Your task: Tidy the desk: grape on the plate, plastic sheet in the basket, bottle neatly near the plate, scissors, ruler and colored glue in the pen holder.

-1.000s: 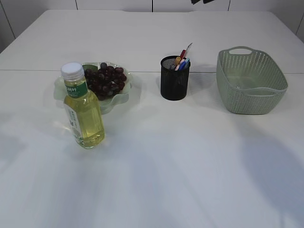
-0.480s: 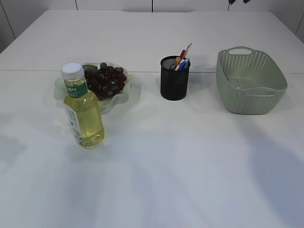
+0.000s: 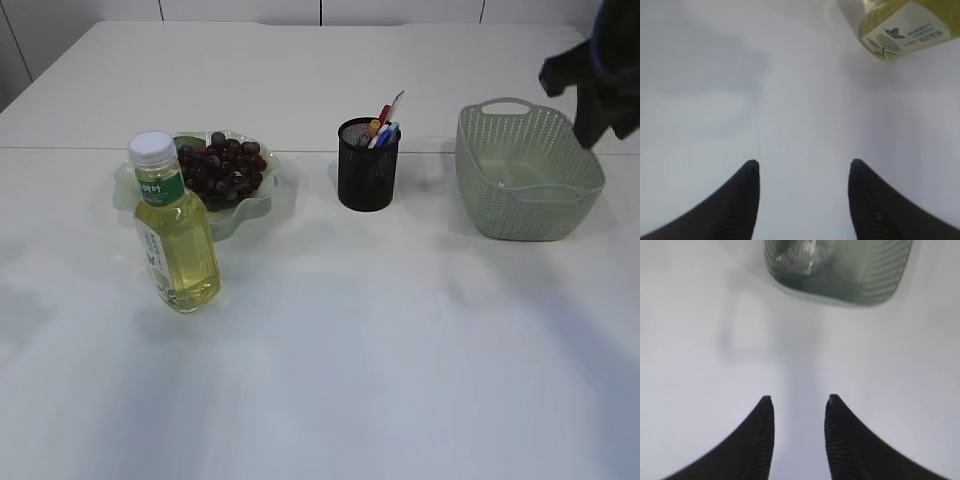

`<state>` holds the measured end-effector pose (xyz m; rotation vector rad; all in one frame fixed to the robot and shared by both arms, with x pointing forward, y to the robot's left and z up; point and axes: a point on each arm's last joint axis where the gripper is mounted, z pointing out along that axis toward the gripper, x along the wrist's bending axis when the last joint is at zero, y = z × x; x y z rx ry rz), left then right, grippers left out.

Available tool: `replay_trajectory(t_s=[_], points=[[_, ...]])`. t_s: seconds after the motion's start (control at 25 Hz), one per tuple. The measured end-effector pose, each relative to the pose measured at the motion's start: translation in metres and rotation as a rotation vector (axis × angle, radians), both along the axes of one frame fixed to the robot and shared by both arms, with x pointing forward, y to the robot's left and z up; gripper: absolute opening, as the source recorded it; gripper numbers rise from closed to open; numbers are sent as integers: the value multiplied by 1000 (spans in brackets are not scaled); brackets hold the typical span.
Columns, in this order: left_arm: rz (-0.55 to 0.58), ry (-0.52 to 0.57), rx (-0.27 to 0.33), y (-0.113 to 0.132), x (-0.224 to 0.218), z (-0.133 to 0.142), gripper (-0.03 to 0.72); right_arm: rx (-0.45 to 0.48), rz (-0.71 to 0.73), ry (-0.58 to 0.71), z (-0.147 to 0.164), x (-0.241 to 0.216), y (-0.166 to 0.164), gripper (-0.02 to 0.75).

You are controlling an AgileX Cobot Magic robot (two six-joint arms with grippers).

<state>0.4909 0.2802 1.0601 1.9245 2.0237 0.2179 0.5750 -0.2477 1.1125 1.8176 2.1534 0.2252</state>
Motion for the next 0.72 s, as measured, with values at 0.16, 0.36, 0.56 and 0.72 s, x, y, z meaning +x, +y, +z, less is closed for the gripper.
replay_trajectory(t_s=[0.16,0.36,0.56,0.72], points=[[-9,19,21,2,-5,2,415,-7,1,39,-7,-37,-7,316],[-15,-37,45,4,-21,21,425,-10,6,45,-8,-75,-14,413],[-12,-116,41,5,-44,43,504,0,10,-16,3,-107,-20,429],[-11,-194,38,7,-68,59,531,20,-8,-82,15,-133,-25,430]])
